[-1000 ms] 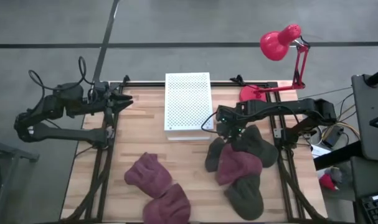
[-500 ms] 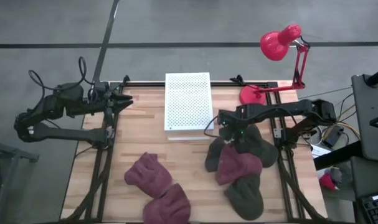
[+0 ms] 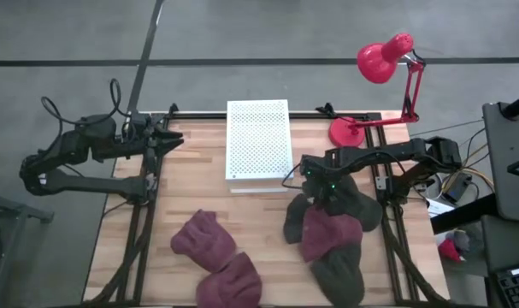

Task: Pick & Place hat
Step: Put the top right red cap on the shelf

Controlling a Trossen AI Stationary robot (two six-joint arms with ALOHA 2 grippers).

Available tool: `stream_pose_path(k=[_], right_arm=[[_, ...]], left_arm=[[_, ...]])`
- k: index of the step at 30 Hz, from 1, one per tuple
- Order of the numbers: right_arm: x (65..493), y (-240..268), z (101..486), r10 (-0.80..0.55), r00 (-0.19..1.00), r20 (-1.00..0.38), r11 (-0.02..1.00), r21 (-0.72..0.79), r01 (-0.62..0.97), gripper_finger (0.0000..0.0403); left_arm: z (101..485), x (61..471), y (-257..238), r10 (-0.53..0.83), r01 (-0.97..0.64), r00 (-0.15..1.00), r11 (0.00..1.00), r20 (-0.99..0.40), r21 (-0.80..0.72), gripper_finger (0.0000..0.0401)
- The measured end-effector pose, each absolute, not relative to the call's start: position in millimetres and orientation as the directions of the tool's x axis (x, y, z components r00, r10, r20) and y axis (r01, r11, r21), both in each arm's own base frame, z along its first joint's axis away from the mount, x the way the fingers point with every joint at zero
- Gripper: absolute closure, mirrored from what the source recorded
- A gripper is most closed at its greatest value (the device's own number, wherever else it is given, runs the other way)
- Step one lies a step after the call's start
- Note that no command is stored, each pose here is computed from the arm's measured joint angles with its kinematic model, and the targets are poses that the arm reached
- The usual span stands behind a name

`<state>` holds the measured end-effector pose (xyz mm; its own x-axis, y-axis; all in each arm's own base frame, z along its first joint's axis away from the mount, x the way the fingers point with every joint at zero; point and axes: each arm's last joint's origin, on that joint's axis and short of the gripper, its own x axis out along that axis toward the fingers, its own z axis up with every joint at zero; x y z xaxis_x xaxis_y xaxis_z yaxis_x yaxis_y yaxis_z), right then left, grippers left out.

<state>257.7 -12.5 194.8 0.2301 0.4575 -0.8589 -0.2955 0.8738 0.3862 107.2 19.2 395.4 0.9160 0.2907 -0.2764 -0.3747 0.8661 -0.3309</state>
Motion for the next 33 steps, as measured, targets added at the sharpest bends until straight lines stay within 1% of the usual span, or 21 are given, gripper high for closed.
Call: stream_pose_path(k=[3,6,12,17,21,26,33], right_arm=[[258,-12,197,0.486,0.232,-0.843,0.860,0.414,-0.297,0.0377],[260,-11,201,0.507,0.234,-0.830,0.850,0.434,-0.300,0.0390],[265,-12,219,0.518,0.252,-0.817,0.842,0.436,-0.317,0.0393],[269,-10,246,0.569,0.257,-0.781,0.808,0.472,-0.354,0.0394],[272,-11,270,0.575,0.268,-0.773,0.801,0.465,-0.377,0.0394],[275,-9,296,0.625,0.286,-0.726,0.763,0.492,-0.419,0.0394],[275,-8,324,0.666,0.308,-0.679,0.731,0.511,-0.453,0.0394]], left_arm=[[394,109,19,0.284,-0.372,0.916,0.865,-0.282,-0.336,0.0289],[394,109,19,0.278,-0.367,0.918,0.867,-0.285,-0.337,0.0289],[394,109,19,0.278,-0.367,0.918,0.867,-0.284,-0.337,0.0289],[394,109,19,0.277,-0.367,0.918,0.867,-0.285,-0.337,0.0289],[394,110,19,0.276,-0.366,0.918,0.867,-0.286,-0.337,0.0289],[393,111,19,0.273,-0.365,0.917,0.868,-0.289,-0.336,0.0289],[392,115,20,0.270,-0.367,0.914,0.868,-0.304,-0.333,0.0289]])
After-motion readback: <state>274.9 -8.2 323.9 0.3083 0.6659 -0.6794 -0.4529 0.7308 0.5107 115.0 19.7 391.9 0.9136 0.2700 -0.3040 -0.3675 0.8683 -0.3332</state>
